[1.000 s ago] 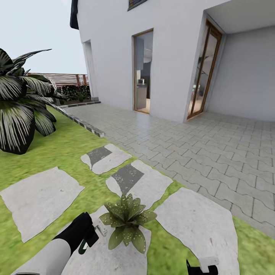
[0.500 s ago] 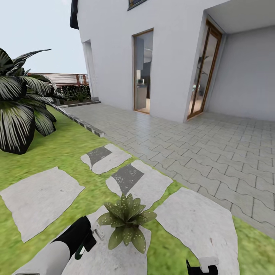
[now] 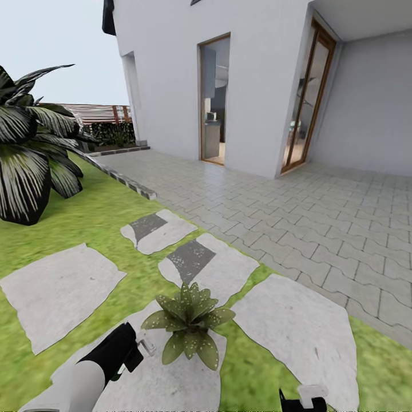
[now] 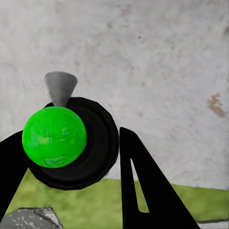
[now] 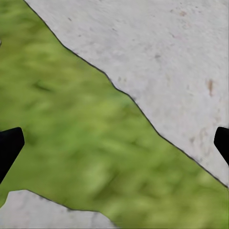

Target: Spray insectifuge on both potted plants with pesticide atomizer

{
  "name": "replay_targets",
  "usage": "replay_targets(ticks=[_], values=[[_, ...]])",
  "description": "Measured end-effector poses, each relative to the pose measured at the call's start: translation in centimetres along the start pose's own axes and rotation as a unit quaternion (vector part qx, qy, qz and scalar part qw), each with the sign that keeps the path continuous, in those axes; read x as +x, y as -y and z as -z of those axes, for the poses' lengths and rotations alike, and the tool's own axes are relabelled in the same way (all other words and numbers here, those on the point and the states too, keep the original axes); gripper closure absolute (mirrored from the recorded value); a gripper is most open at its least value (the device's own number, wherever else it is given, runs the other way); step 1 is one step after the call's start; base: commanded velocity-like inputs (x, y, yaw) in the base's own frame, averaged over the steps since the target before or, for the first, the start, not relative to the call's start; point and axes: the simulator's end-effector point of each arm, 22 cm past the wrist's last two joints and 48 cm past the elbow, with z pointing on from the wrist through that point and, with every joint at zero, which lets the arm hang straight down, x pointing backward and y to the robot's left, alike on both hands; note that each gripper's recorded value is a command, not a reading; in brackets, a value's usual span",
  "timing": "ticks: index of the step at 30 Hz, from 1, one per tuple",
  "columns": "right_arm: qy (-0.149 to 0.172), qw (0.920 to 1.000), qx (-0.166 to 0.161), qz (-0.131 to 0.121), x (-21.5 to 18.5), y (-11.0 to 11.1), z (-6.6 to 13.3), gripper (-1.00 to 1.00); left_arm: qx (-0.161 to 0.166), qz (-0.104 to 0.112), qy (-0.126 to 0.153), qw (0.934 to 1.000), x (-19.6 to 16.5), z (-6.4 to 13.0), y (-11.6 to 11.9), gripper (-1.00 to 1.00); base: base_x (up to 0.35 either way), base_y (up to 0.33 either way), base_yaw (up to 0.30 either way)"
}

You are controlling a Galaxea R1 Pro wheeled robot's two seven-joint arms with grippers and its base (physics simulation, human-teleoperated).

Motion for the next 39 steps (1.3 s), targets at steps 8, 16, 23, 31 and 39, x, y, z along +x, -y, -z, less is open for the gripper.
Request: replay_targets(ticks=[8,16,23,31,39], values=[[-0.002,1.0000,0.000,0.000,0.2,0.0,0.0,-1.00,0.005,-0.003,-0.007,1.0000,0.8,-0.5,0.2,1.00,0.000,0.000,0.000],[-0.003,1.0000,0.000,0.000,0.3,0.0,0.0,-1.00,0.020,0.019,-0.017,0.9995,3.5,-1.6,1.9,1.00,0.000,0.000,0.000],[-0.003,1.0000,0.000,0.000,0.2,0.0,0.0,-1.00,0.035,0.037,0.003,0.9987,2.2,-1.5,2.8,1.00,0.000,0.000,0.000],[-0.003,1.0000,-0.001,0.000,0.3,-0.1,0.0,-1.00,0.038,0.039,0.007,0.9985,2.1,-1.5,2.9,1.00,-0.173,0.176,0.000],[-0.003,1.0000,0.000,0.000,0.2,0.0,0.0,-1.00,0.044,0.033,0.010,0.9984,1.6,-1.5,3.9,1.00,-0.023,0.064,0.000]])
